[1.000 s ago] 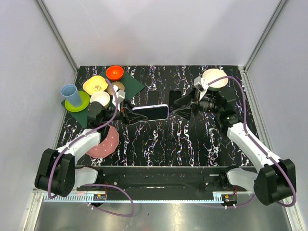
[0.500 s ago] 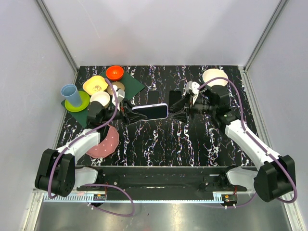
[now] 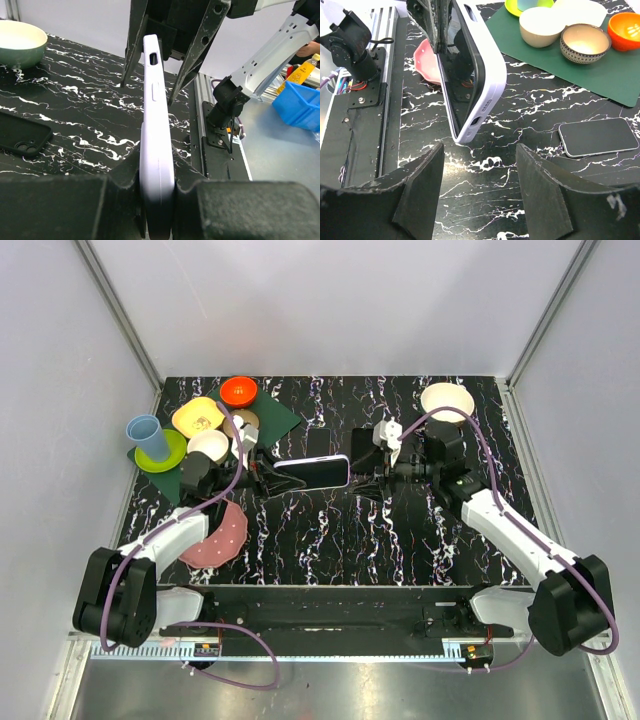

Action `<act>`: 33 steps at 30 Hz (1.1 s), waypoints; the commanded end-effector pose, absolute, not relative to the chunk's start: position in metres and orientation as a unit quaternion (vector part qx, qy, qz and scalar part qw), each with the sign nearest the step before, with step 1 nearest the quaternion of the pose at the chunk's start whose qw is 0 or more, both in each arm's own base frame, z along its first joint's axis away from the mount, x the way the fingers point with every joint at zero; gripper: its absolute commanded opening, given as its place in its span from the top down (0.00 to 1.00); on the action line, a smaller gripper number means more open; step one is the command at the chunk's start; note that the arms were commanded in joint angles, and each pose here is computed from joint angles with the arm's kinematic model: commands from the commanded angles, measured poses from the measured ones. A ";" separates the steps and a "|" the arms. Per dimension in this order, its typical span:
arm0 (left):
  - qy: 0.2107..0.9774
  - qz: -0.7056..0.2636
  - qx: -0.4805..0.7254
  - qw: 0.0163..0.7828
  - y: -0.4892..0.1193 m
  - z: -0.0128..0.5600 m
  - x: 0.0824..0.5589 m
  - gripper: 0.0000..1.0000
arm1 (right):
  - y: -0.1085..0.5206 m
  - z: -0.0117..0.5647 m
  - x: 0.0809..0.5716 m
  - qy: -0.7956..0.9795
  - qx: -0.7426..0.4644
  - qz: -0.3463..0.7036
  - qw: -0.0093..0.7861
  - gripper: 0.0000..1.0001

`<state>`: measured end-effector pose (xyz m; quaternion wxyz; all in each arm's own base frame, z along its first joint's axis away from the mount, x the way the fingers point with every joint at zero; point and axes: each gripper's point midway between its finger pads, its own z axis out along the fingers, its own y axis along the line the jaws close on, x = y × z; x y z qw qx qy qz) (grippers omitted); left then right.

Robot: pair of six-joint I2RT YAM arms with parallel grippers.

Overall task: Take the phone out of the phone case
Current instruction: Remove the phone case from the phone.

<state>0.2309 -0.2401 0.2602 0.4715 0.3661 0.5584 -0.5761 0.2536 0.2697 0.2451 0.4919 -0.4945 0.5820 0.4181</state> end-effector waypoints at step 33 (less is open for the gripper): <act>0.498 -0.579 0.413 0.496 -0.245 0.290 0.224 1.00 | 0.279 0.257 0.217 0.494 -0.538 0.476 0.489 0.65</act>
